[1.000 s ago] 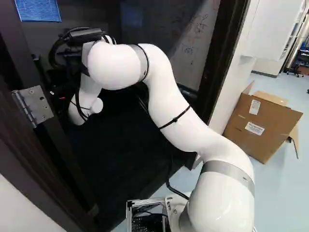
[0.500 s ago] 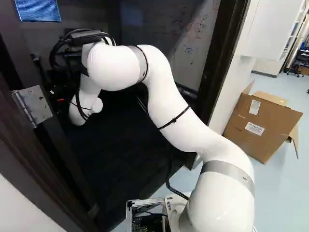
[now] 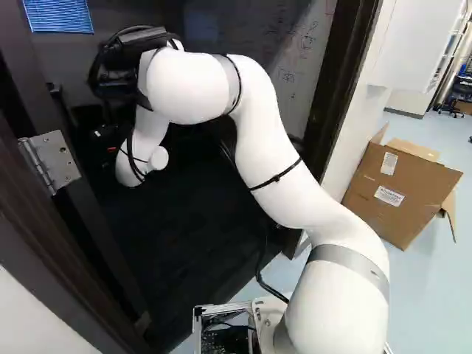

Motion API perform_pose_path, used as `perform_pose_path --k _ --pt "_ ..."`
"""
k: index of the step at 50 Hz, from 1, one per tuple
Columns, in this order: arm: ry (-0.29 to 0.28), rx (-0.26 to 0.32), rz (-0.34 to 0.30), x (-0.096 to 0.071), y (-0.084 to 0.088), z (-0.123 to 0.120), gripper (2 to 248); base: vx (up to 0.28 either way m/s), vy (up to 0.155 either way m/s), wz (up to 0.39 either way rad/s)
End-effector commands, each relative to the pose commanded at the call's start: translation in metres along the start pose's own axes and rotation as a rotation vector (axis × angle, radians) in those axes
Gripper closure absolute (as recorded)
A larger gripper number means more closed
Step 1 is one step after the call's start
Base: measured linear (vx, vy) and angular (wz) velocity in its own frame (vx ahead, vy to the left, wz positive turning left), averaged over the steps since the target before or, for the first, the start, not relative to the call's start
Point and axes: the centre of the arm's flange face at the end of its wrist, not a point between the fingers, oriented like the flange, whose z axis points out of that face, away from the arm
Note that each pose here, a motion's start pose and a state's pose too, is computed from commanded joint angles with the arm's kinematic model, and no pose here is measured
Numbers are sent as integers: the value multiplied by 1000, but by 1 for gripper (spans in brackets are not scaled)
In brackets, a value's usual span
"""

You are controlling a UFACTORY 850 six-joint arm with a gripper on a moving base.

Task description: Open the door and move inside

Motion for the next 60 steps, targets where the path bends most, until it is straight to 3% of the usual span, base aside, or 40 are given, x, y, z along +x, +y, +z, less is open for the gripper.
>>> perform_pose_path --k 15,38,60 --pt "-4 -62 38 0 21 -21 3 0 0 0" --pt "-4 -83 42 3 29 -33 3 0 0 0" --pt "-3 -149 54 10 52 -69 3 0 0 0"
